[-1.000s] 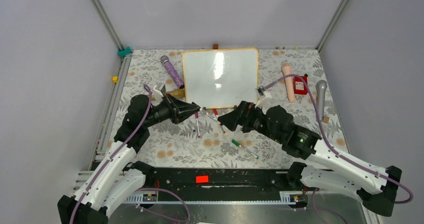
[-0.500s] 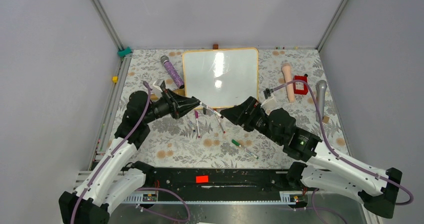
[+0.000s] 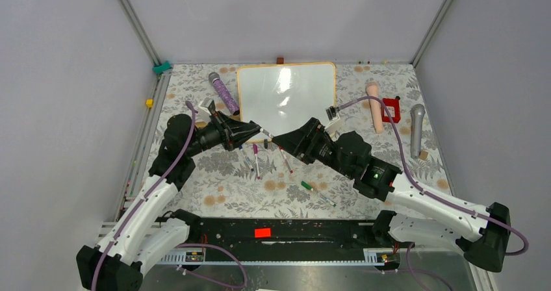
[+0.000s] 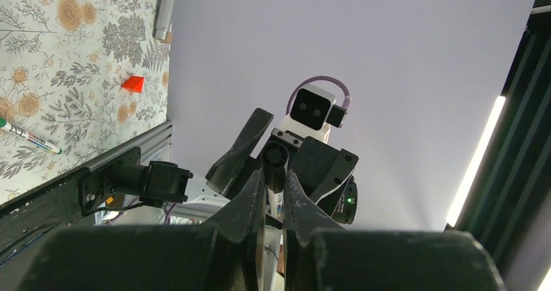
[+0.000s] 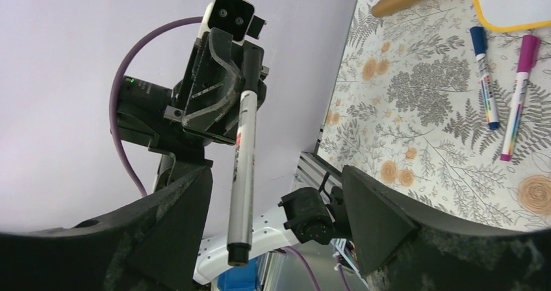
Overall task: Write a sentence on the whiteboard
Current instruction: Pass from the left arm to the right
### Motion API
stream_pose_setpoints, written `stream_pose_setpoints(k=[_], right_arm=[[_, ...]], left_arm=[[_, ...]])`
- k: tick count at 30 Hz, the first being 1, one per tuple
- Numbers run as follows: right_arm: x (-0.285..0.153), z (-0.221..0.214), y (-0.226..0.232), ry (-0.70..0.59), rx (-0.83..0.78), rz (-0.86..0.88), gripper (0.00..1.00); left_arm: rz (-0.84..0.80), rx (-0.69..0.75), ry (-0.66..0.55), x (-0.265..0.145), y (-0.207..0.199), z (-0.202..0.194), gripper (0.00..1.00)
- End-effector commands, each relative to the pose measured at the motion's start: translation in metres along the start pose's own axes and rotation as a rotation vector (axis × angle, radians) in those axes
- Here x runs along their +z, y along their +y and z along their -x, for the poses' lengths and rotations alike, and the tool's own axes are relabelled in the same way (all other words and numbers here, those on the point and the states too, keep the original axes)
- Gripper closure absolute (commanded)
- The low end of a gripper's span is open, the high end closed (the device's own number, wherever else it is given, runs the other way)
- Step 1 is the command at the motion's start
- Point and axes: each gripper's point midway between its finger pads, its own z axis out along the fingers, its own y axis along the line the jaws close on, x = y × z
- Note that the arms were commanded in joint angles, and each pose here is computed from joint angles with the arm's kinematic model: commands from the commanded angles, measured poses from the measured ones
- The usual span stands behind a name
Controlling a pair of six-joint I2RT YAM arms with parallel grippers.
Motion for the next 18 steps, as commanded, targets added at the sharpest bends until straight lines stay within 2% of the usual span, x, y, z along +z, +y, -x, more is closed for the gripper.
stream_pose_setpoints(k=[1,4,7,13,18], right_arm=[[0.002,0.014,0.047,-0.033,0.040,0.128,0.24],[0.006,0.013,0.049,-0.027,0.063,0.134,0.34],[0.009,0.012,0.050,-0.024,0.086,0.131,0.37],[0.013,0.015,0.051,-0.052,0.137,0.137,0.50],[0.018,0.013,0.054,-0.042,0.158,0.138,0.56]], left_arm=[[-0.082,0.041,-0.010,-0.008,-0.029,-0.004,1.00],[-0.077,0.046,-0.020,-0.009,-0.027,-0.004,1.00],[-0.066,0.070,-0.036,-0.010,-0.026,-0.002,1.00],[-0.079,0.107,-0.092,-0.011,-0.030,0.005,1.00],[-0.071,0.115,-0.140,-0.013,-0.029,0.010,1.00]])
